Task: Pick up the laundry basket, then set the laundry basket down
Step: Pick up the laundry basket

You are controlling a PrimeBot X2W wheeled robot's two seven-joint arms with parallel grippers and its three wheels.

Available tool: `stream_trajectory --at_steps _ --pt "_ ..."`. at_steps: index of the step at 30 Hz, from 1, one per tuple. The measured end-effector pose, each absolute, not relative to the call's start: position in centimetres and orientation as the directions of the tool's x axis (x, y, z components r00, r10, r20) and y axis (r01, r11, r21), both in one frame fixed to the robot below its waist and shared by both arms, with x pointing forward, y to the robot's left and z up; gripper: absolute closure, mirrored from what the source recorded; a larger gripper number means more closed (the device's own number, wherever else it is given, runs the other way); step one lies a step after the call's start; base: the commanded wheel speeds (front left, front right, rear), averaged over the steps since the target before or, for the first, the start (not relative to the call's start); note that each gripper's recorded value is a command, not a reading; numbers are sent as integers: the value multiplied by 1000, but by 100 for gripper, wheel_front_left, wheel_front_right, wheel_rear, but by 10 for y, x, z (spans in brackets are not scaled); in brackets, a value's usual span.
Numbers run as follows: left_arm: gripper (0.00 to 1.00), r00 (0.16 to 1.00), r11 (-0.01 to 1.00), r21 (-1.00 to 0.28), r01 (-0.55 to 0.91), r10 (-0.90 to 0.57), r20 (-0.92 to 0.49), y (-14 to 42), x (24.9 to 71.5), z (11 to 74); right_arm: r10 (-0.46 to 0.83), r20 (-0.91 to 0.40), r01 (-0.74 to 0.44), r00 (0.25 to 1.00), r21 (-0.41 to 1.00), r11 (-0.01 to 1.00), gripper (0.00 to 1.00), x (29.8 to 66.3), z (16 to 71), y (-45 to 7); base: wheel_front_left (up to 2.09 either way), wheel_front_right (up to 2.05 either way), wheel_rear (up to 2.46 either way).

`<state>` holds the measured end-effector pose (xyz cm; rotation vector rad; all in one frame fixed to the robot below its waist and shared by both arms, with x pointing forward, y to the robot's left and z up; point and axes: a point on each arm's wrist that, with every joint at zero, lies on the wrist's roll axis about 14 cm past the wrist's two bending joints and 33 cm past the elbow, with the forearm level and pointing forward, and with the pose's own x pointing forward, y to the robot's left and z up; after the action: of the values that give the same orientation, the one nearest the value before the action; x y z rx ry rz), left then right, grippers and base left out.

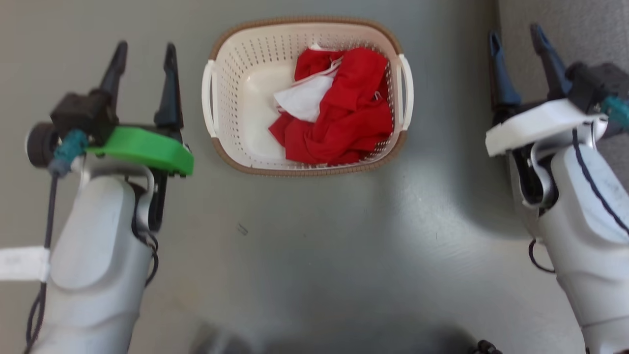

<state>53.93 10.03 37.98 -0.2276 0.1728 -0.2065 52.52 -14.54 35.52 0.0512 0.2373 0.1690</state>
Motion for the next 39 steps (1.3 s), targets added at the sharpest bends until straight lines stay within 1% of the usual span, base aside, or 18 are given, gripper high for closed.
stream_trajectory --at_steps 3,8,12,19,25,29,39 --pt "0 958 949 -245 198 -240 -158 96 555 370 191 -236 -184 953 54 982 0 539 345 -141 0 0 0" --pt "0 944 942 -252 223 -273 -185 89 581 353 196 -272 -190 942 50 981 0 559 321 -139 0 0 0" --pt "0 923 937 -260 234 -297 -243 85 595 327 200 -318 -194 927 50 980 0 569 296 -137 0 0 0" --pt "0 844 930 -308 200 -323 -427 80 587 259 234 -472 -222 850 81 972 0 555 234 -124 0 0 0" --pt "0 763 927 -330 177 -341 -549 75 571 214 260 -546 -260 796 80 962 0 547 202 -116 0 0 0" --pt "0 714 925 -345 161 -350 -606 73 561 192 281 -590 -279 757 96 955 0 539 186 -106 0 0 0" --pt "0 640 921 -362 143 -365 -676 66 549 158 281 -661 -284 696 106 953 0 526 158 -108 0 0 0"
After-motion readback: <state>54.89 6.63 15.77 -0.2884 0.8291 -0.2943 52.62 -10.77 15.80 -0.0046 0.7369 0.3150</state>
